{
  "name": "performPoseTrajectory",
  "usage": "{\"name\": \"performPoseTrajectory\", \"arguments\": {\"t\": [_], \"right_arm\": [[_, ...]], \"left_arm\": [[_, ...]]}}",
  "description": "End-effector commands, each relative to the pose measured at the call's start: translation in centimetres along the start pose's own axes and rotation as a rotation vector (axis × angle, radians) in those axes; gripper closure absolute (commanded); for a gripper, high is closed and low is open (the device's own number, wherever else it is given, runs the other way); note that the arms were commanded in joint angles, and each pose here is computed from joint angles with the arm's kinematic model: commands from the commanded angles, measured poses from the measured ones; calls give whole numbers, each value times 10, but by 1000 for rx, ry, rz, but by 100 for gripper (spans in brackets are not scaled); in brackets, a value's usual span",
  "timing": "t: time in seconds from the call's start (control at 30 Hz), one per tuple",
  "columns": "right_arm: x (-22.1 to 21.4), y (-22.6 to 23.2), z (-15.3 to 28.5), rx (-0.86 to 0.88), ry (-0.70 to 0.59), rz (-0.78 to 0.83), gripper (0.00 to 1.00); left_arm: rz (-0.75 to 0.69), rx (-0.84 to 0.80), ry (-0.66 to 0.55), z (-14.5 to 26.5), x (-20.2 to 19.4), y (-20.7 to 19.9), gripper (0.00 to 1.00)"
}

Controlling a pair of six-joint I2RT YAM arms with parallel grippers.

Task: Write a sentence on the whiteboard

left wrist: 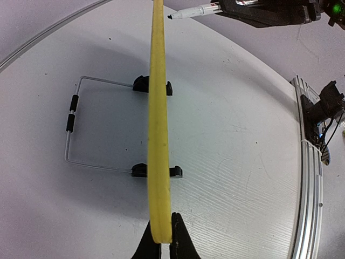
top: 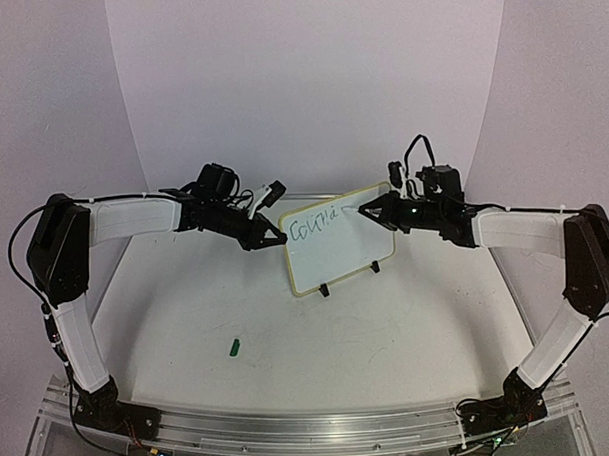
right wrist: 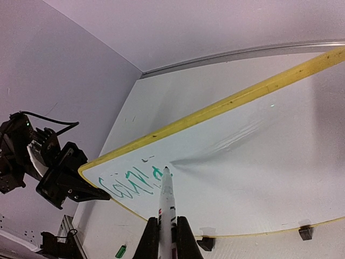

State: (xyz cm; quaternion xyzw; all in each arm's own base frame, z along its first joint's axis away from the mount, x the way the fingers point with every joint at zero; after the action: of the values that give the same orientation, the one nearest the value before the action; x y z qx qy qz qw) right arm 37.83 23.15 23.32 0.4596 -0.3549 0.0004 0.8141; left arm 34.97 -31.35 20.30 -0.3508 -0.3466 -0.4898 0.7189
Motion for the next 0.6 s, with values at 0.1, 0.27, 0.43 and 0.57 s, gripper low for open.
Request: {"name": "performPoseTrajectory", "arguments": {"t": [0.1,0.27,0.43,0.57], "right_arm": [[8,0,3,15,-17,-3,100],[14,1,-1,23,-22,2,100],[18,4,-4,39,-19,7,100],[19,5,-6,52,-12,15,100]], "left_arm": [[-23,-2,11,-3,5,-4,100],[-24,-3,13,-3,4,-3,100],[-22,-7,15,-5,3,-3,100],[-22,-8,15,-5,3,-3,100]]}}
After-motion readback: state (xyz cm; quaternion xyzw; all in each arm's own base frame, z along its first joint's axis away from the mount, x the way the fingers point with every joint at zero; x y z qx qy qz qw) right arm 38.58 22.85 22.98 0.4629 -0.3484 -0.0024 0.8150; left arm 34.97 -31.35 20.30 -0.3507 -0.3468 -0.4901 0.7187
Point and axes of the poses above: each gripper's point midway between its finger pads, its own z axis back along the fingers, its own y axis along the line the jaws close on, x = y × z, the point moved 6 cm from there along z, back along the fingers, and after that the axes turned 8 degrees about -z, right-handed, at the moved point
